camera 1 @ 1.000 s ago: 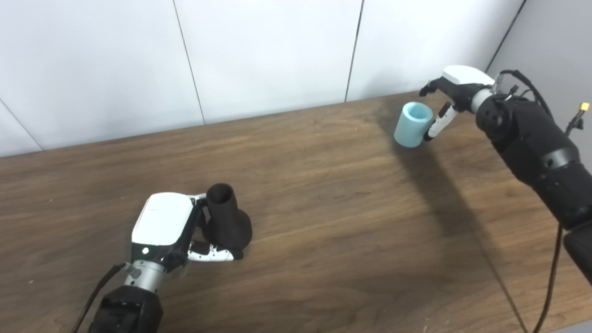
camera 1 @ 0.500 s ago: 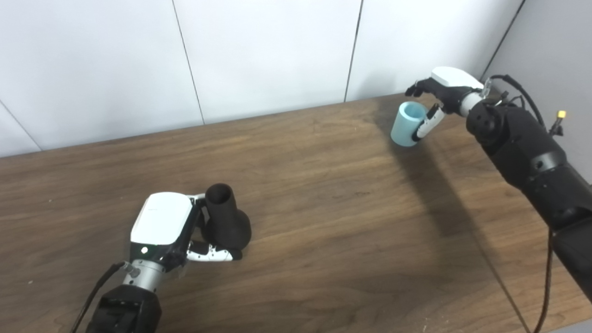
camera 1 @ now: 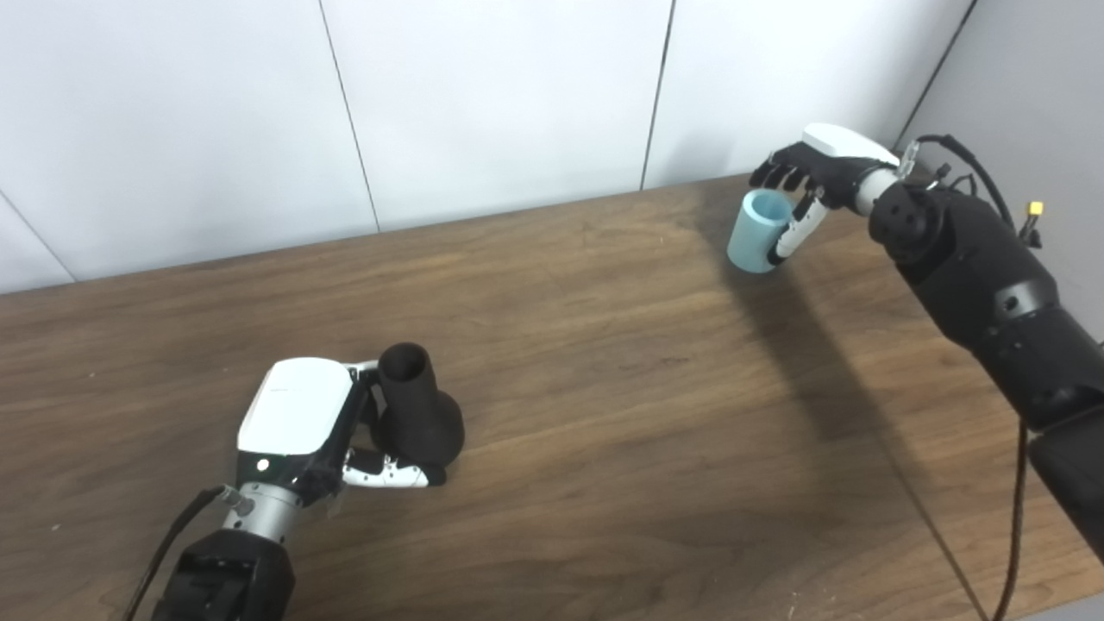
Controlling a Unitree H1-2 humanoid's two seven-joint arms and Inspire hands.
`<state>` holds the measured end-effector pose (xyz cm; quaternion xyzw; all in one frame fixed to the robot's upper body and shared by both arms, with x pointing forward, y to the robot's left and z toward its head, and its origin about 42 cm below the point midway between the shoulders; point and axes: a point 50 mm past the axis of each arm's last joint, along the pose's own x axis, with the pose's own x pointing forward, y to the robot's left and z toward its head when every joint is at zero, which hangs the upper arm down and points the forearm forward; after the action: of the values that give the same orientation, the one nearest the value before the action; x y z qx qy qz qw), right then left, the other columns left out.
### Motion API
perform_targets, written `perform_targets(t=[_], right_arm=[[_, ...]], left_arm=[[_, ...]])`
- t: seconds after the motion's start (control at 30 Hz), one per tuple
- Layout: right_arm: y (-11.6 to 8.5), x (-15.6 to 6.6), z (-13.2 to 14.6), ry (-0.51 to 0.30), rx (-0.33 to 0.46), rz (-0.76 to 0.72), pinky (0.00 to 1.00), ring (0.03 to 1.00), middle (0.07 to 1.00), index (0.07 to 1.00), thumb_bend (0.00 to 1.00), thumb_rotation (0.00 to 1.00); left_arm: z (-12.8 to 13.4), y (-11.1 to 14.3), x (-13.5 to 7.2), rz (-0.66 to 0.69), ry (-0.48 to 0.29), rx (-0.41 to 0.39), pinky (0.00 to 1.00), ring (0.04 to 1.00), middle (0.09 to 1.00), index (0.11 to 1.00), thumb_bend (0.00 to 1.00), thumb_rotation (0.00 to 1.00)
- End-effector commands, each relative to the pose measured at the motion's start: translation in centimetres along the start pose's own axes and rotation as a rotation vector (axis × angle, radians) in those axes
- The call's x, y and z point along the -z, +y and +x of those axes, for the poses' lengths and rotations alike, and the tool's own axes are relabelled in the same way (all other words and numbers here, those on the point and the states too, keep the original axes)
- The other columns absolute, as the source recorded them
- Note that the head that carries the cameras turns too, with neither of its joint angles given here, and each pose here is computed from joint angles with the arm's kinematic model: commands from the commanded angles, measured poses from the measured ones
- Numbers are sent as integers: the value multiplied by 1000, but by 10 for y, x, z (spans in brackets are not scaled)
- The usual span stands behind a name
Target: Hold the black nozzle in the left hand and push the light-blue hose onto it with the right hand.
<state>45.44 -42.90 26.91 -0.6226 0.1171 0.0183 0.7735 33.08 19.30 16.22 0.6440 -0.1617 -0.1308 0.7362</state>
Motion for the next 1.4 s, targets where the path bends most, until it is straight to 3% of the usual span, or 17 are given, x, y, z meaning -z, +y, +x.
perform_targets(t=[0.0, 0.23, 0.67, 0.83, 0.87, 0.9, 0.97, 1.23, 1.37], right_arm=[[-38, 0, -4, -27, 79, -23, 699, 745, 786, 691, 1000, 74], [-38, -3, -7, -51, 70, -22, 603, 681, 778, 683, 983, 67], [-38, -12, -5, -58, 69, -13, 619, 668, 708, 677, 982, 50], [-36, -14, -7, -98, 109, -20, 578, 603, 659, 640, 961, 3], [-35, -13, -7, -111, 126, -23, 557, 572, 621, 605, 944, 1], [-35, -12, -7, -124, 146, -28, 535, 544, 561, 543, 742, 0], [-33, -10, -7, -148, 194, -48, 491, 468, 515, 484, 567, 0], [-32, -6, -10, -174, 256, -63, 591, 530, 501, 429, 513, 0], [-33, -8, -13, -193, 304, -48, 590, 527, 496, 430, 514, 0]], left_arm=[[-4, 5, 7, 23, 23, 1, 411, 482, 413, 494, 524, 0], [-4, 6, 6, 17, 22, -7, 406, 474, 412, 493, 524, 0], [-3, 8, 8, 33, 15, 2, 399, 469, 405, 493, 523, 0], [-4, 9, 7, 19, 28, 3, 405, 476, 418, 492, 525, 0], [-4, 9, 7, 17, 28, 3, 399, 474, 417, 492, 525, 0], [-4, 9, 7, 17, 28, 2, 396, 473, 419, 491, 525, 0], [-4, 9, 6, 20, 27, 0, 389, 470, 418, 491, 525, 0], [-4, 8, 6, 27, 20, 5, 390, 467, 413, 493, 524, 0], [-4, 9, 6, 23, 19, 0, 402, 481, 421, 493, 525, 0]])
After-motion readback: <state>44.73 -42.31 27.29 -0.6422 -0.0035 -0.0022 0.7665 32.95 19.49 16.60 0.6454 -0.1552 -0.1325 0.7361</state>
